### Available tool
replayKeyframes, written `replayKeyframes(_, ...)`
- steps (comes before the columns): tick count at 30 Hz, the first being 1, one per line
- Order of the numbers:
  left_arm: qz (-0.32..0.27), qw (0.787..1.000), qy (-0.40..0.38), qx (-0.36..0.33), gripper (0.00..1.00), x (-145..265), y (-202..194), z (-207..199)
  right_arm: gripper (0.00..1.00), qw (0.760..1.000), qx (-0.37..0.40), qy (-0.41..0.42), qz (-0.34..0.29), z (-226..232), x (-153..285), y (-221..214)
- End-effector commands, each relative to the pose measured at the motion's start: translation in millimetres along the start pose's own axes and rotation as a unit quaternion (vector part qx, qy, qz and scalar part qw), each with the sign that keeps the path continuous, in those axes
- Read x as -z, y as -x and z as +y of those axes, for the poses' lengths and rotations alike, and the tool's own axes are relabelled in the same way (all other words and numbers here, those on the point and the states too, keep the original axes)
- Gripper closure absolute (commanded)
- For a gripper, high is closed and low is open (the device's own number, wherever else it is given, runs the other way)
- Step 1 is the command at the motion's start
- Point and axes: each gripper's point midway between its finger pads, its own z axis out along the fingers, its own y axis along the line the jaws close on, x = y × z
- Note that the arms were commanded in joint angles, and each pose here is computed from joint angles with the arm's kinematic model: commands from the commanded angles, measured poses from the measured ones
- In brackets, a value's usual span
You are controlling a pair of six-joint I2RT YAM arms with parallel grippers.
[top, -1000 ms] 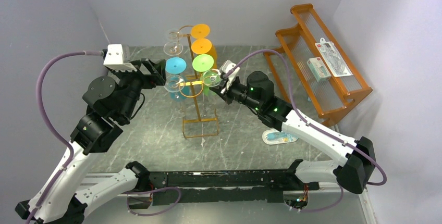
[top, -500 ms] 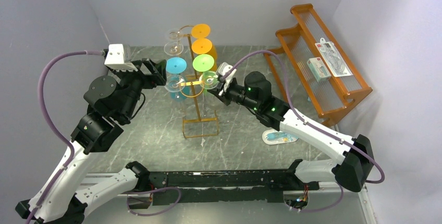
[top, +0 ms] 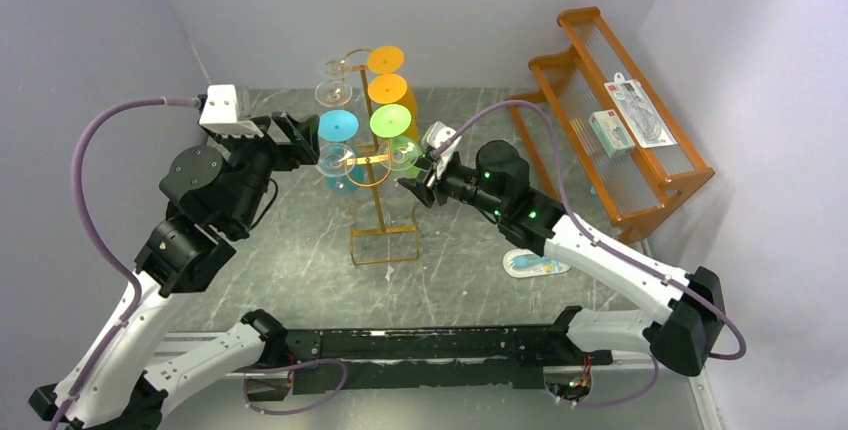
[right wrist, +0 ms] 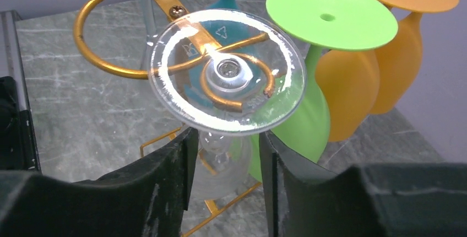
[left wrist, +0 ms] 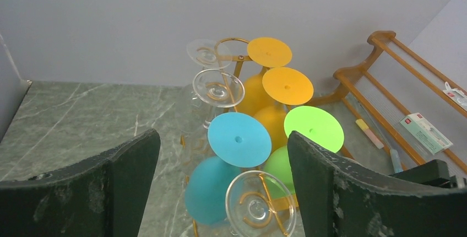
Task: Place the wine glass upside down on the wine glass rack
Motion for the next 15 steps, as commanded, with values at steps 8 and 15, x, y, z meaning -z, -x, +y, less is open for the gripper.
replayKeyframes(8,0.007,0.997,0.071,0.024,0.04,20,-1,31,0.43,0.999,-0.022,-0.039,-0.007,-1,59,12)
replayKeyframes(15,0.039,0.994,0.104,0.019,0.04,50,-18,57,0.31,0.97,-0.085,-0.22,-0.054,-53,124,44)
